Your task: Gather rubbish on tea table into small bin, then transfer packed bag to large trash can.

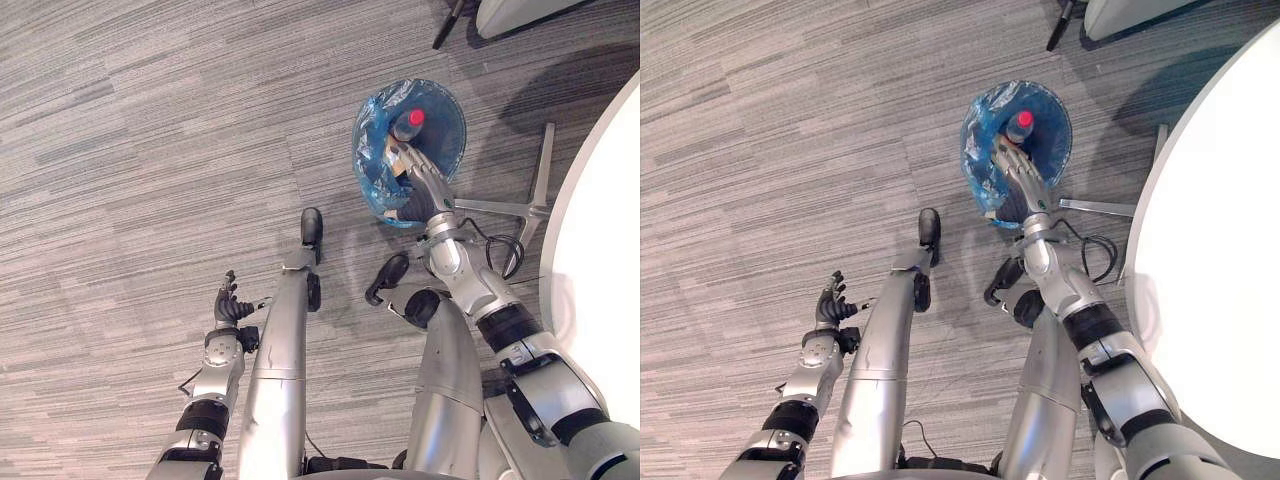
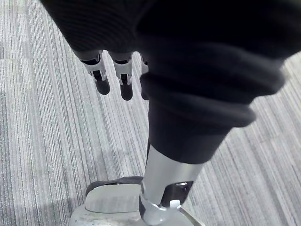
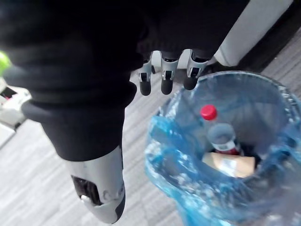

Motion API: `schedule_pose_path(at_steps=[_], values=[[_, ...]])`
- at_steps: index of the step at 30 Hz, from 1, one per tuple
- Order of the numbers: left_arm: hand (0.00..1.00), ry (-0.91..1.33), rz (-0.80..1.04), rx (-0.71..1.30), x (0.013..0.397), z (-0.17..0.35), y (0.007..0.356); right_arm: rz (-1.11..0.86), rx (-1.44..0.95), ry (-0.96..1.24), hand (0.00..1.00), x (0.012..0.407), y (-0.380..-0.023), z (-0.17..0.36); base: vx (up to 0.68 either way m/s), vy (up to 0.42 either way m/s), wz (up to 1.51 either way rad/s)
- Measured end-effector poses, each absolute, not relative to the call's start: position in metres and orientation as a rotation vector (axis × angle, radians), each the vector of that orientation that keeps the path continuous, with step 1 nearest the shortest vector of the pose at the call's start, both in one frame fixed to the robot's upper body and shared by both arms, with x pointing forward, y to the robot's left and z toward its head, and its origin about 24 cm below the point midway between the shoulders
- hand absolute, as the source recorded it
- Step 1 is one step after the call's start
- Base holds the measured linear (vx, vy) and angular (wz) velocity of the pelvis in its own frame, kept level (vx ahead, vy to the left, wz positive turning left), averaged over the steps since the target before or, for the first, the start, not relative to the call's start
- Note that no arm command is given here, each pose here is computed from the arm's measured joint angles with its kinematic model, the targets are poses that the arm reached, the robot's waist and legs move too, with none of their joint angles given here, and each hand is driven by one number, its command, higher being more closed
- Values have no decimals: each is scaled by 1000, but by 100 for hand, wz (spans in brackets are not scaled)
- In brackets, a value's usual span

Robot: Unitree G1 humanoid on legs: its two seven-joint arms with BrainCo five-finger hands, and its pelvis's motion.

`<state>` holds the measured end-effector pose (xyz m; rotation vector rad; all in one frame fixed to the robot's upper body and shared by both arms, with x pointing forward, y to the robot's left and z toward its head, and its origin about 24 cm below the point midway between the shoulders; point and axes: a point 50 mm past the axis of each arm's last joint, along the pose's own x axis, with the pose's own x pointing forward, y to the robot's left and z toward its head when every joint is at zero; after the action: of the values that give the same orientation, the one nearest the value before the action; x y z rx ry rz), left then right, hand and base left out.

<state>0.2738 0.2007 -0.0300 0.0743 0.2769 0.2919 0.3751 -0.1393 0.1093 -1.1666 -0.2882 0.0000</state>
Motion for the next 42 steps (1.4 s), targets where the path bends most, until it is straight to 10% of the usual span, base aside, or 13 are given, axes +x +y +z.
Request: schedule_pose_path(at_steps=[8, 9, 42], values=[[0, 245, 251, 88, 275, -27, 195, -110, -1329, -120, 0, 400, -182, 124, -60, -5, 22], [0, 248, 247, 86, 275, -28, 195, -125, -1345, -118, 100, 403, -186, 130, -124, -1, 10], [0, 229, 220, 50, 286, -19, 187, -231, -1057, -85, 100, 400, -200, 133, -88, 8, 1]])
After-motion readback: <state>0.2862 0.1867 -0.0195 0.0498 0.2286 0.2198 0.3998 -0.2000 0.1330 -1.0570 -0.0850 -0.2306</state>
